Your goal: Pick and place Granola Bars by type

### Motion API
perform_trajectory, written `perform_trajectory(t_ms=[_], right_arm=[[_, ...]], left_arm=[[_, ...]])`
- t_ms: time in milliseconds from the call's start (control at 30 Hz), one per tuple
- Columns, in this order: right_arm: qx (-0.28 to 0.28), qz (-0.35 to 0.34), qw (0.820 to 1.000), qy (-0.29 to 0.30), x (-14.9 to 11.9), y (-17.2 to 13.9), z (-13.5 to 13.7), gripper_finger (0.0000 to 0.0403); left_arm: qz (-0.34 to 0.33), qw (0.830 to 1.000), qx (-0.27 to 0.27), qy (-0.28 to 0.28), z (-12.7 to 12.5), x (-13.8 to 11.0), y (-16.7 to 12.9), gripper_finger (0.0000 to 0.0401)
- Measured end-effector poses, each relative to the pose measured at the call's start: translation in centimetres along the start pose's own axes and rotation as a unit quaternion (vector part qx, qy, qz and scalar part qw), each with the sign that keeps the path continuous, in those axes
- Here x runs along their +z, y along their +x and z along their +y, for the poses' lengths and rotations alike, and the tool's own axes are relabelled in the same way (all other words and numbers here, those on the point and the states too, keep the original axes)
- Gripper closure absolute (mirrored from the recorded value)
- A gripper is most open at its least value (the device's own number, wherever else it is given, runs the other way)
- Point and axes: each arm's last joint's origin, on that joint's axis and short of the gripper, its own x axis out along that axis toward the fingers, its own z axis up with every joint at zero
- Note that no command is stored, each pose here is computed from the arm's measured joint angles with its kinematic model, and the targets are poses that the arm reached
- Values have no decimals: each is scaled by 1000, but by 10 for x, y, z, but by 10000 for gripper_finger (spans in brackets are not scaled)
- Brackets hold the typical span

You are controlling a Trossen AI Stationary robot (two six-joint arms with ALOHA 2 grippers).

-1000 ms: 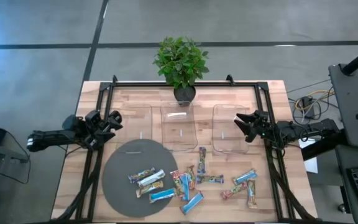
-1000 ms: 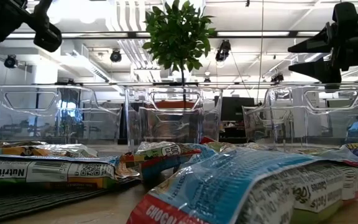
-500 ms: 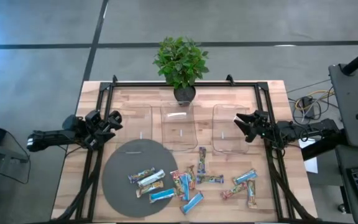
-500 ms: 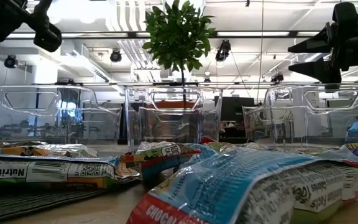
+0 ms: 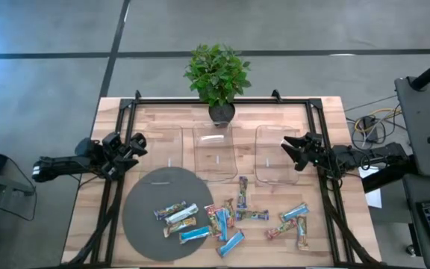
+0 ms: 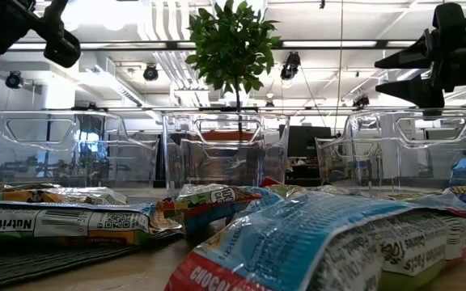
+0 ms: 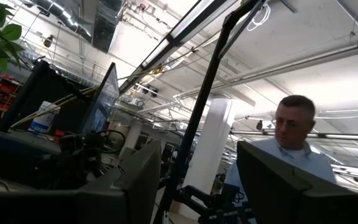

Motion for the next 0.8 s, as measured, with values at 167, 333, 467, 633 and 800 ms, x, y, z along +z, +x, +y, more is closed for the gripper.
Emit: perform_trajectory(t_ms=[167, 333, 467, 633, 800], right_arm=[[-6, -9, 1000, 4, 1, 0, 0, 161], [-5, -10, 1000, 5, 1, 0, 0, 161], [-5, -10, 1000, 5, 1, 0, 0, 161], [-5, -11, 1000, 7, 2, 0, 0, 161], [-8, -13, 998, 59, 2, 0, 0, 161]], left_arm=[[0, 1000, 0, 0, 0, 0, 0, 208], [0, 1000, 0, 0, 0, 0, 0, 208], [0, 1000, 0, 0, 0, 0, 0, 208], [0, 1000, 0, 0, 0, 0, 0, 208], [0, 1000, 0, 0, 0, 0, 0, 208]])
